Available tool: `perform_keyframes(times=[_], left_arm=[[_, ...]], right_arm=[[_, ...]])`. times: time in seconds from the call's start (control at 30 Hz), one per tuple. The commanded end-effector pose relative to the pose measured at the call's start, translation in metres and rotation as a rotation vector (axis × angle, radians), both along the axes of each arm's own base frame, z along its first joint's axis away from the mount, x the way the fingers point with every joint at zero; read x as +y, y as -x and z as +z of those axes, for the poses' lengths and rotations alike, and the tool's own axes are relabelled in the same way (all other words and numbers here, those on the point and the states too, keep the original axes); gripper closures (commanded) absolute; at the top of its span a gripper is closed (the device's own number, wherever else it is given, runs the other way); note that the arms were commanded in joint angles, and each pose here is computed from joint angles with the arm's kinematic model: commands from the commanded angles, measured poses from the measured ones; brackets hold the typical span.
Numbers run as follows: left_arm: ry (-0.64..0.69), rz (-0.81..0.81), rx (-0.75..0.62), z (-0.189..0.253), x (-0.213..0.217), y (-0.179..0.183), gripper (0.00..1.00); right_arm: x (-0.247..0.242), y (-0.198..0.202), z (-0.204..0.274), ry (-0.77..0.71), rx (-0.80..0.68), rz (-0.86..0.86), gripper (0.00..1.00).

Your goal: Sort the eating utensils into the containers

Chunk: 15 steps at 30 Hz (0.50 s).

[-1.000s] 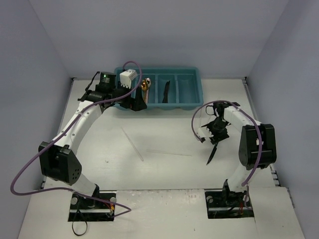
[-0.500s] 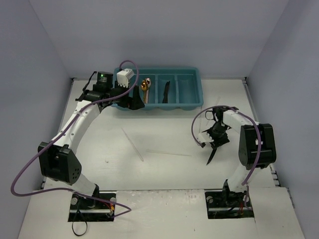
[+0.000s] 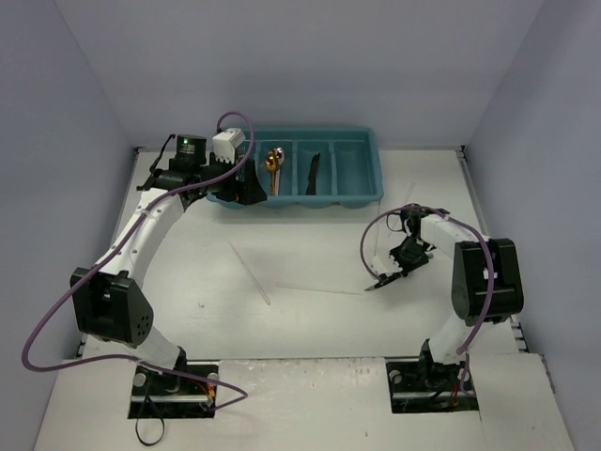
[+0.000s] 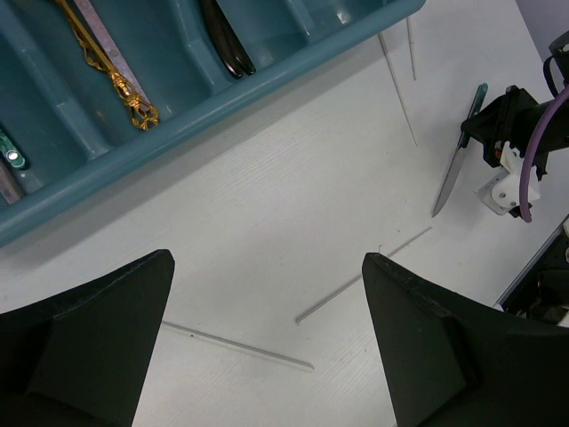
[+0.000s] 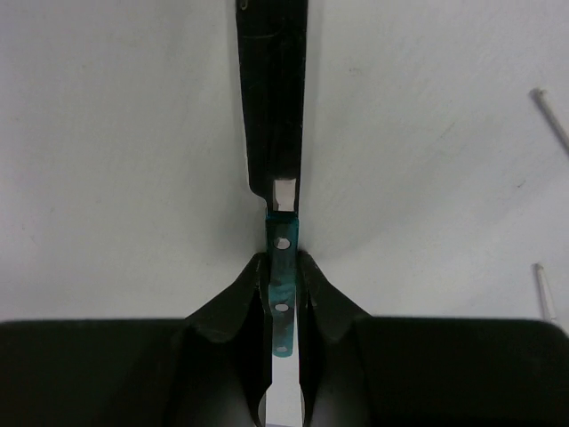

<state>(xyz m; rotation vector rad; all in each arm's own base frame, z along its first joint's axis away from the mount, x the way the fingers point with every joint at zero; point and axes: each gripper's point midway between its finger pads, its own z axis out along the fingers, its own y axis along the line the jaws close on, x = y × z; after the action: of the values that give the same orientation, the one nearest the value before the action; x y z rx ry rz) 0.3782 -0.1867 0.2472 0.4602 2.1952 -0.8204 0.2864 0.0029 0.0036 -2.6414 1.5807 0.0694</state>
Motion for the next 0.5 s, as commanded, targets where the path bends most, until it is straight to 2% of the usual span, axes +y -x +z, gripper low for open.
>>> perform_keyframes(times=[0.0, 0.23, 0.33, 0.4, 0.47], left_arm=[[0.039, -0.004, -0.067, 0.028, 0.002, -0.002, 0.14], [0.036, 0.017, -0.056, 0.025, 0.008, 0.0, 0.14], [0.035, 0.033, -0.06, 0.026, 0.013, 0.0, 0.14], [0.035, 0.047, -0.062, 0.027, 0.017, -0.001, 0.14], [0.042, 0.082, -0.066, 0.029, 0.025, -0.003, 0.14]], right_arm=[[0.048, 0.01, 0.005, -0.113, -0.044, 0.742, 0.99], [0.073, 0.028, 0.043, -0.206, -0.114, 0.771, 1.0], [0.095, 0.025, 0.071, -0.272, -0.179, 0.729, 1.0], [0.107, 0.02, 0.09, -0.328, -0.214, 0.646, 1.0], [0.138, 0.005, 0.129, -0.465, -0.265, 0.52, 1.0]])
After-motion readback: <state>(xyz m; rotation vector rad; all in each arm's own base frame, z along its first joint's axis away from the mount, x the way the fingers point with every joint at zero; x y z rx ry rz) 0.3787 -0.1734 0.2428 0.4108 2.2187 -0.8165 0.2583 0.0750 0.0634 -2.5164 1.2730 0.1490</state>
